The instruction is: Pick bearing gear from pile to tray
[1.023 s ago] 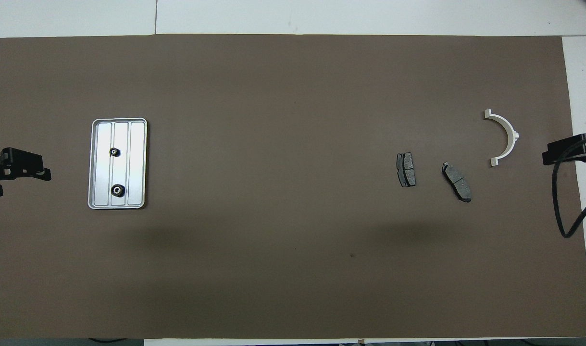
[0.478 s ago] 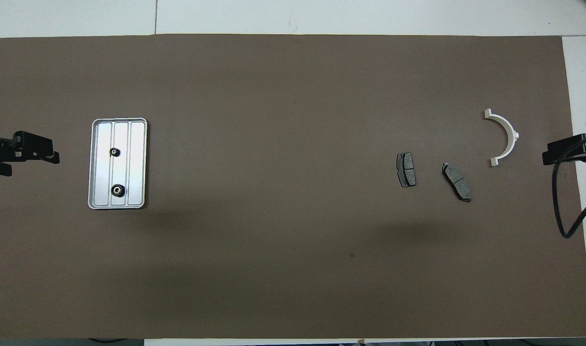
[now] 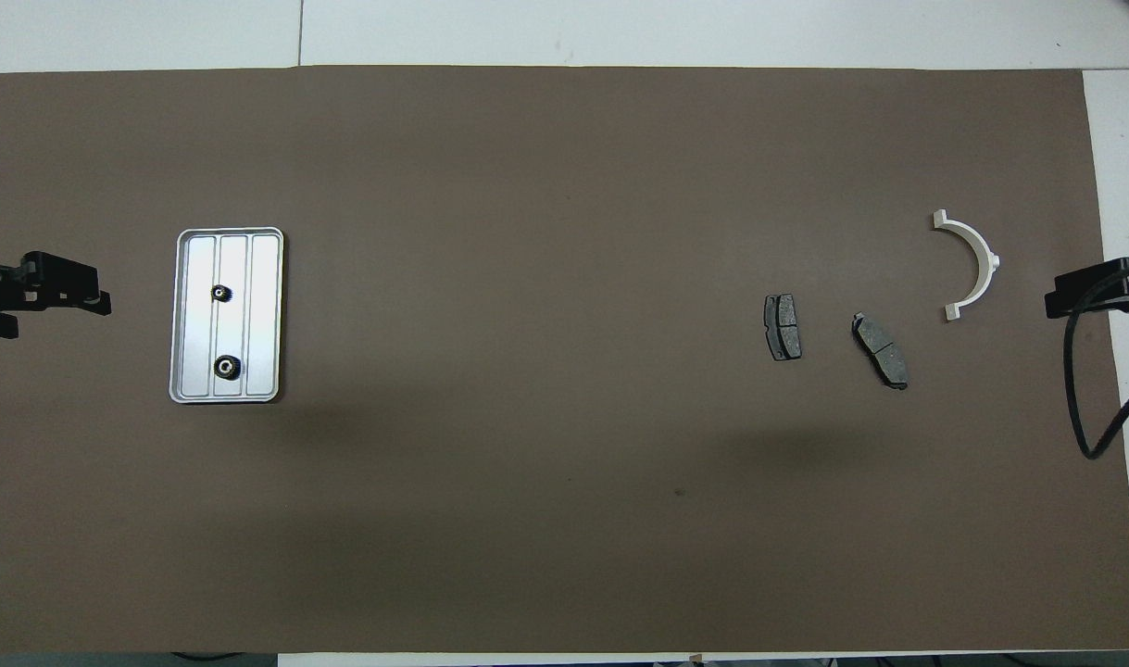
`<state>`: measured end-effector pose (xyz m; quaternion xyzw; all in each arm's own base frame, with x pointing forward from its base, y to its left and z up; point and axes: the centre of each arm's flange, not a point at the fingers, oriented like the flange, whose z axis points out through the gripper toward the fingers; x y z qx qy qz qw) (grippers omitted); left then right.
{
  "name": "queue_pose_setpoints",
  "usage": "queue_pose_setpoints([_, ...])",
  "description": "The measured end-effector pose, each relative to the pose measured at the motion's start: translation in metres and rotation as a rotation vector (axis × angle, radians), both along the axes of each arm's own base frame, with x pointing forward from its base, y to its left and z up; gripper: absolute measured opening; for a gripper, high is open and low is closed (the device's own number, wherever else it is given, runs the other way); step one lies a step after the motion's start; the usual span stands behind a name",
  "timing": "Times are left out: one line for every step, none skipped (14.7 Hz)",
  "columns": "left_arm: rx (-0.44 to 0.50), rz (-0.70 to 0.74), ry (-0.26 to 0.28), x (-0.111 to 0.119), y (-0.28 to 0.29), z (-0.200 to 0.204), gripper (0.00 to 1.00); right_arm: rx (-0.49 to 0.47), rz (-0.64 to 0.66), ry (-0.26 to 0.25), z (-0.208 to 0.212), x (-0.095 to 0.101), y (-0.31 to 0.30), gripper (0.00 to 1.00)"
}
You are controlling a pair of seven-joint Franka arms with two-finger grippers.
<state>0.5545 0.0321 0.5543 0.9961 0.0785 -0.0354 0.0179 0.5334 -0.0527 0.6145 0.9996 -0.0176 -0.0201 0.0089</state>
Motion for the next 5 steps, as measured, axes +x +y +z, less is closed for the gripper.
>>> queue_pose_setpoints([0.005, -0.002, 0.0, 0.0001, -0.0001, 0.0005, 1.0, 0.0, 0.0, 0.0, 0.0, 0.0, 0.0, 1.0])
queue_pose_setpoints([0.008, -0.004, -0.001, 0.0001, -0.0004, 0.001, 1.0, 0.0, 0.0, 0.0, 0.0, 0.0, 0.0, 1.0])
queue_pose_setpoints([0.009, -0.007, -0.001, 0.0002, -0.0007, 0.0011, 1.0, 0.0, 0.0, 0.0, 0.0, 0.0, 0.0, 1.0])
queue_pose_setpoints([0.01, -0.009, -0.001, 0.0002, -0.0006, 0.0011, 1.0, 0.0, 0.0, 0.0, 0.0, 0.0, 0.0, 1.0])
queue_pose_setpoints([0.01, -0.011, -0.001, 0.0002, -0.0006, 0.0011, 1.0, 0.0, 0.0, 0.0, 0.0, 0.0, 0.0, 1.0])
